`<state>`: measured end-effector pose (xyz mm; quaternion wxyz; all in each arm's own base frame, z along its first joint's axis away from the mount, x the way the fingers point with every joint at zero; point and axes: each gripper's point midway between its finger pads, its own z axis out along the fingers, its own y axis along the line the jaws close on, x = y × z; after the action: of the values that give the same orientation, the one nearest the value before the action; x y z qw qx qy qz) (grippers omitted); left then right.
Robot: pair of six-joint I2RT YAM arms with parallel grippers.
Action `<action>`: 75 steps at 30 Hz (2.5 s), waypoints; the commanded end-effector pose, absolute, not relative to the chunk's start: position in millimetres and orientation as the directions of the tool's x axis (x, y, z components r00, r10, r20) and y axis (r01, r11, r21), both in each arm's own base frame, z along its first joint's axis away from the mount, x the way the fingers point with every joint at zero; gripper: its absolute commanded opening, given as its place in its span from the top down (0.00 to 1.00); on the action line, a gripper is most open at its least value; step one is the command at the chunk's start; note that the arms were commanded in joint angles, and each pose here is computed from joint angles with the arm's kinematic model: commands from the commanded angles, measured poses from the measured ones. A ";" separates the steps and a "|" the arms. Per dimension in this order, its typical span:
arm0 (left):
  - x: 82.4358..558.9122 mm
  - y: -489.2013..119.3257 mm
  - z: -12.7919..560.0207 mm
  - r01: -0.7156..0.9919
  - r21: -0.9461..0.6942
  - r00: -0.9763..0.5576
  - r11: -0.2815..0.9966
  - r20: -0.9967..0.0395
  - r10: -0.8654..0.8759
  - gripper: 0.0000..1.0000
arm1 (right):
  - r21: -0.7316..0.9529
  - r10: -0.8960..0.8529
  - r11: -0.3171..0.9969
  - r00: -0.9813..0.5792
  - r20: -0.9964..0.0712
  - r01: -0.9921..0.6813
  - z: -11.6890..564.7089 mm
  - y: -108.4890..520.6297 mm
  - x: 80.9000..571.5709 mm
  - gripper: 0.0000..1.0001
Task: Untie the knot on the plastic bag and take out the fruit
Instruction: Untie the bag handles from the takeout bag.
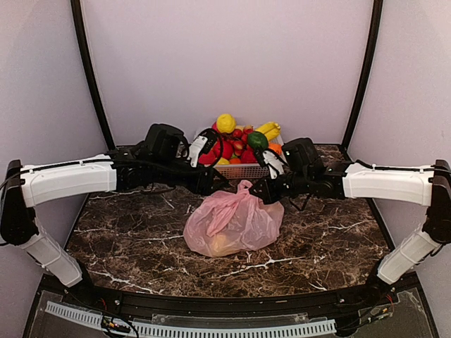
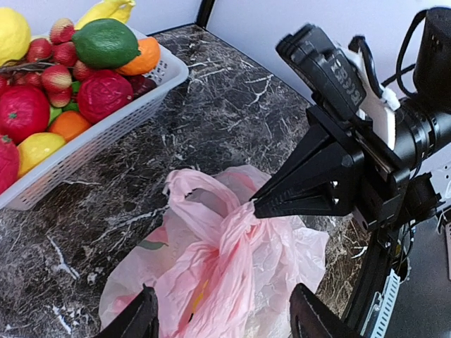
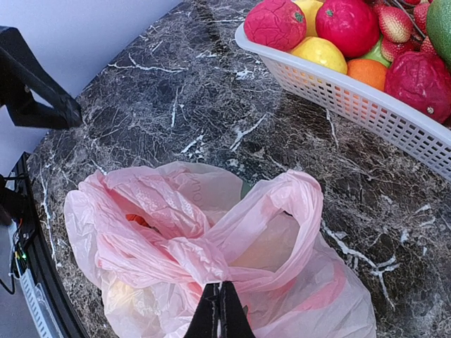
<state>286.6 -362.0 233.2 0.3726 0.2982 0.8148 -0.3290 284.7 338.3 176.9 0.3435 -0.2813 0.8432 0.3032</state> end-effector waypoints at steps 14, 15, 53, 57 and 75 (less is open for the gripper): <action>277.5 -396.0 165.0 0.789 -0.062 -0.465 0.611 -0.711 0.528 0.52 | 0.319 -0.255 0.653 -0.596 -0.761 -0.687 178.8 340.4 289.2 1.00; 279.9 -395.1 163.8 0.785 -0.046 -0.462 0.618 -0.709 0.533 0.54 | 0.319 -0.255 0.652 -0.595 -0.762 -0.688 178.9 340.8 289.0 1.00; 282.9 -352.1 183.3 0.693 -0.145 -0.520 0.706 -0.779 0.351 0.99 | 0.300 -0.161 0.786 -0.648 -0.745 -0.540 170.9 303.8 302.8 1.00; 286.0 -341.2 182.2 0.669 -0.162 -0.538 0.725 -0.779 0.322 0.99 | 0.304 -0.155 0.789 -0.652 -0.742 -0.533 170.2 301.9 303.1 1.00; 257.3 -361.2 184.2 0.793 -0.243 -0.491 0.558 -0.797 0.352 0.99 | 0.332 -0.272 0.600 -0.577 -0.771 -0.727 210.8 337.3 291.2 0.44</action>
<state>262.8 -363.9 172.5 0.3496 0.3453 0.8197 -0.2945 290.7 326.2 200.1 0.3566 -0.2666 0.8402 0.3094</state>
